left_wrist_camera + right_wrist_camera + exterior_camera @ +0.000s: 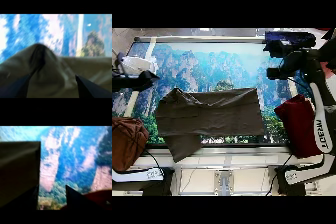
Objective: Fold the shirts.
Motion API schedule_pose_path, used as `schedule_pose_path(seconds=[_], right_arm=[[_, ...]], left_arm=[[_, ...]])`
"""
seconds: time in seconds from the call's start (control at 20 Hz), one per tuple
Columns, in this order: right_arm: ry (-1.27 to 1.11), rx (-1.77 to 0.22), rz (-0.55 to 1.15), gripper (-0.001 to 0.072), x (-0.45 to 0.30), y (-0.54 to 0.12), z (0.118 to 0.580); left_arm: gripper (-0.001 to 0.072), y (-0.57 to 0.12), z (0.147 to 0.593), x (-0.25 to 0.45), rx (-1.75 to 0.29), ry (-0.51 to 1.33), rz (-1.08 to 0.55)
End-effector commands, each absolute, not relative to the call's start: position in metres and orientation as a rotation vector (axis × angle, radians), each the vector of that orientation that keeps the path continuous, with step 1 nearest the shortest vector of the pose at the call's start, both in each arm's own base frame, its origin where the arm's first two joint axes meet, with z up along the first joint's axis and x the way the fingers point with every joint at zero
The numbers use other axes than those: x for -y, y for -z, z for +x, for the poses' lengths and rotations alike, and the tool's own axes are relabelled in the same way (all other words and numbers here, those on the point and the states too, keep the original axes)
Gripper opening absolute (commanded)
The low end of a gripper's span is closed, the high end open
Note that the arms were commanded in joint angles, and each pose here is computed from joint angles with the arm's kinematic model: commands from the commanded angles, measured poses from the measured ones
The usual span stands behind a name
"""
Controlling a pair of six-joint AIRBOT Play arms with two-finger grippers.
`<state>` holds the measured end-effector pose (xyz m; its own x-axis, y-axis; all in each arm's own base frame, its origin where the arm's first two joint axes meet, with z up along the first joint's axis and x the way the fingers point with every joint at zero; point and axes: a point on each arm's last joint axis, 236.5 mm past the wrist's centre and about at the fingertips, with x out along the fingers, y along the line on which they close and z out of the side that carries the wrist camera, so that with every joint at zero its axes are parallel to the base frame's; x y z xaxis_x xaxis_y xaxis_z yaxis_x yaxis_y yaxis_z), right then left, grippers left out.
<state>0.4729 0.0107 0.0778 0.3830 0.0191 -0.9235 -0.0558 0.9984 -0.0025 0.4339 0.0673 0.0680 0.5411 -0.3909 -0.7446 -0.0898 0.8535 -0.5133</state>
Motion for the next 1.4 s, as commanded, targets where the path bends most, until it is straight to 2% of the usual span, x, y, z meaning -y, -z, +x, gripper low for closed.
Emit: schedule_pose_path(seconds=[0.0,0.2,0.3,0.35,0.45,0.75,0.95,1.05,1.15,1.2,1.3,1.35], right_arm=[[-0.014,-1.307,-0.073,0.0393,0.028,-0.087,0.405],[-0.066,-1.248,0.043,0.0393,0.011,-0.061,0.357],[-0.093,-1.202,0.093,0.0393,-0.003,-0.054,0.344],[-0.096,-1.194,0.098,0.0393,-0.005,-0.054,0.341],[-0.094,-1.172,0.095,0.0393,-0.004,-0.06,0.341],[-0.097,-1.162,0.101,0.0392,-0.006,-0.062,0.343],[-0.099,-1.166,0.103,0.0393,-0.006,-0.062,0.342],[-0.099,-1.168,0.108,0.0393,-0.007,-0.062,0.342],[-0.099,-1.169,0.118,0.0392,-0.008,-0.062,0.342],[-0.098,-1.17,0.12,0.0392,-0.008,-0.062,0.341],[-0.098,-1.178,0.119,0.0392,-0.008,-0.061,0.34],[-0.099,-1.192,0.116,0.0392,-0.008,-0.06,0.337]], left_arm=[[0.0641,-0.051,0.34,-0.096,-1.123,0.08,-0.564],[0.0641,0.011,0.254,-0.076,-1.17,-0.085,-0.787],[0.0641,0.036,0.226,-0.058,-1.211,-0.155,-0.923],[0.0641,0.047,0.22,-0.056,-1.208,-0.179,-0.941],[0.0641,0.064,0.217,-0.061,-1.191,-0.256,-0.995],[0.0641,0.097,0.22,-0.07,-1.241,-0.305,-1.059],[0.0638,0.109,0.238,-0.063,-1.211,-0.228,-1.129],[0.0567,0.11,0.248,-0.055,-1.19,-0.178,-1.18],[0.0555,0.113,0.254,-0.046,-1.195,-0.142,-1.201],[0.0513,0.114,0.254,-0.04,-1.214,-0.126,-1.193],[0.0337,0.115,0.255,-0.03,-1.24,-0.095,-1.17],[0.0202,0.115,0.256,-0.026,-1.246,-0.084,-1.164]])
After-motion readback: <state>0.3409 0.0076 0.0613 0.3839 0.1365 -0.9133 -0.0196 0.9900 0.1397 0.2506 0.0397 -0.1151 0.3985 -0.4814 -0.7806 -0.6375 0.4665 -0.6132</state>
